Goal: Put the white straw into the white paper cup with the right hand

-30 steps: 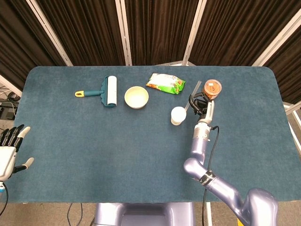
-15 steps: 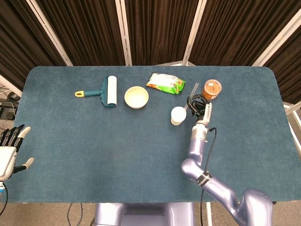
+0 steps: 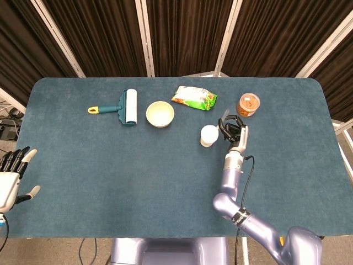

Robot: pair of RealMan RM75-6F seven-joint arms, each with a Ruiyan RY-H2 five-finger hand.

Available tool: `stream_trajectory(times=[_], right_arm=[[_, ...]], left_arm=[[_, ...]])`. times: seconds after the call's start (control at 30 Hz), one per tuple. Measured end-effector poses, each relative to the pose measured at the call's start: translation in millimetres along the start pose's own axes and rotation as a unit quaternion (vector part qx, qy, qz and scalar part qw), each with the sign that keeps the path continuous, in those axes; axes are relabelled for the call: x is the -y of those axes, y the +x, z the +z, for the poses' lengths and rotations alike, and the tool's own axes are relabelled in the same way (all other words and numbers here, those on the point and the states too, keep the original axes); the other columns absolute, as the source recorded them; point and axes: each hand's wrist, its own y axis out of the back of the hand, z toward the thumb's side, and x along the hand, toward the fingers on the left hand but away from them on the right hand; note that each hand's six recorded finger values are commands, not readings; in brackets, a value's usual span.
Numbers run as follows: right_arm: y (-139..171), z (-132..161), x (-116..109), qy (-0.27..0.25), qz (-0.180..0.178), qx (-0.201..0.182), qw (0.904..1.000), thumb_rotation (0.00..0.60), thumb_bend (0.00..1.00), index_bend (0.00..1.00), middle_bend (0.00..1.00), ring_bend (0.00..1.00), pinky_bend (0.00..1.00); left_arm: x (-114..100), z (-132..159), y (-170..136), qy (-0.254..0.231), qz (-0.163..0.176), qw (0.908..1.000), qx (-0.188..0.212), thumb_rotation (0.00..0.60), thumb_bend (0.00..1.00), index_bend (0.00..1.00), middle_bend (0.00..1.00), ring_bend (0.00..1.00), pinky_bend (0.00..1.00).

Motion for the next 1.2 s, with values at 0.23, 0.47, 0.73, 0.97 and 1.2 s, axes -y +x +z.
stream_trajectory(times=[0.23, 0.47, 0.73, 0.97, 1.2], right_arm=[[3, 5, -3, -0.002, 0.009, -0.001, 1.0000, 0.600, 0.24, 0.51, 1.00, 0.97, 0.85], [5, 11, -9, -0.003, 0.007, -0.012, 0.9999, 0.600, 0.24, 0.48, 1.00, 0.97, 0.83], [7, 51, -38, -0.009, -0.007, -0.071, 0.9974, 0.600, 0.22, 0.47, 1.00, 0.97, 0.83], [11, 101, -88, -0.003, -0.029, -0.126, 0.9916, 0.600, 0.22, 0.45, 0.98, 0.88, 0.73], [19, 127, -123, 0.107, 0.015, -0.143, 0.9839, 0.600, 0.22, 0.27, 0.38, 0.28, 0.31]], left_arm=[[0, 0, 0, 0.001, 0.000, 1.0000, -0.001, 0.600, 0.26, 0.07, 0.00, 0.00, 0.00], [0, 0, 1, -0.001, -0.001, 1.0000, -0.001, 0.600, 0.26, 0.07, 0.00, 0.00, 0.00], [0, 0, 1, -0.001, -0.001, 1.0000, 0.000, 0.600, 0.26, 0.07, 0.00, 0.00, 0.00], [0, 1, 0, 0.001, 0.000, 1.0000, 0.003, 0.600, 0.26, 0.07, 0.00, 0.00, 0.00], [0, 2, 0, 0.003, 0.002, 1.0000, 0.003, 0.600, 0.26, 0.07, 0.00, 0.00, 0.00]])
